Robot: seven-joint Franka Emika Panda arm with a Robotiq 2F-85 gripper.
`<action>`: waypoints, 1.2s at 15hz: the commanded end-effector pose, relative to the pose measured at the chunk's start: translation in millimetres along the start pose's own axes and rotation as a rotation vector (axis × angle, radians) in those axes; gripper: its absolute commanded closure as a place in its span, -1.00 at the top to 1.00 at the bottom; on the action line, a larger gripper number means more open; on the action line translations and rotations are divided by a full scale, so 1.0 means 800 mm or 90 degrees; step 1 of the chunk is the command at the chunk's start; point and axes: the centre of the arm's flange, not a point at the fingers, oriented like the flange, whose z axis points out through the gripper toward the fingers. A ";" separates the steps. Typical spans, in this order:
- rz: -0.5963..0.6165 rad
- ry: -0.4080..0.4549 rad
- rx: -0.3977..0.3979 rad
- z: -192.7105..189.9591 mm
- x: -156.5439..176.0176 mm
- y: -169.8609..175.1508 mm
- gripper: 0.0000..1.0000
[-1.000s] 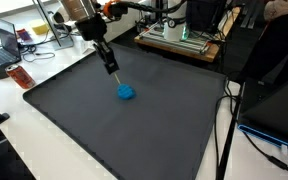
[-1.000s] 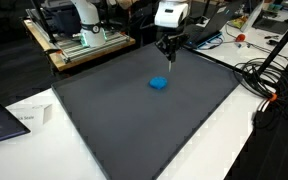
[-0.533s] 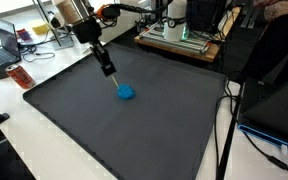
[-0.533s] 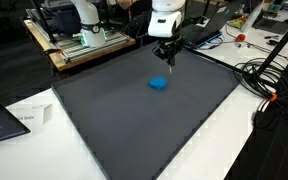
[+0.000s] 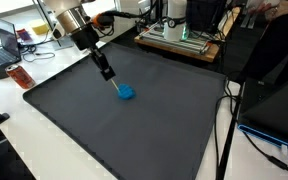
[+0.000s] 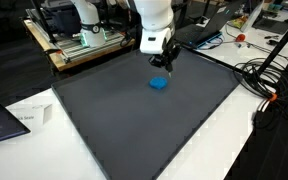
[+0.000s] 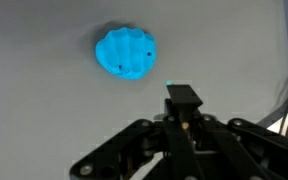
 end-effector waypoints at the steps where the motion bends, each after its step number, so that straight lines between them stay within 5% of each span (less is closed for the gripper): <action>1: -0.009 0.000 0.054 0.012 0.009 0.021 -0.94; 12: -0.004 -0.011 0.168 0.058 0.039 0.072 -0.94; 18: 0.003 -0.009 0.189 0.072 0.047 0.090 -0.94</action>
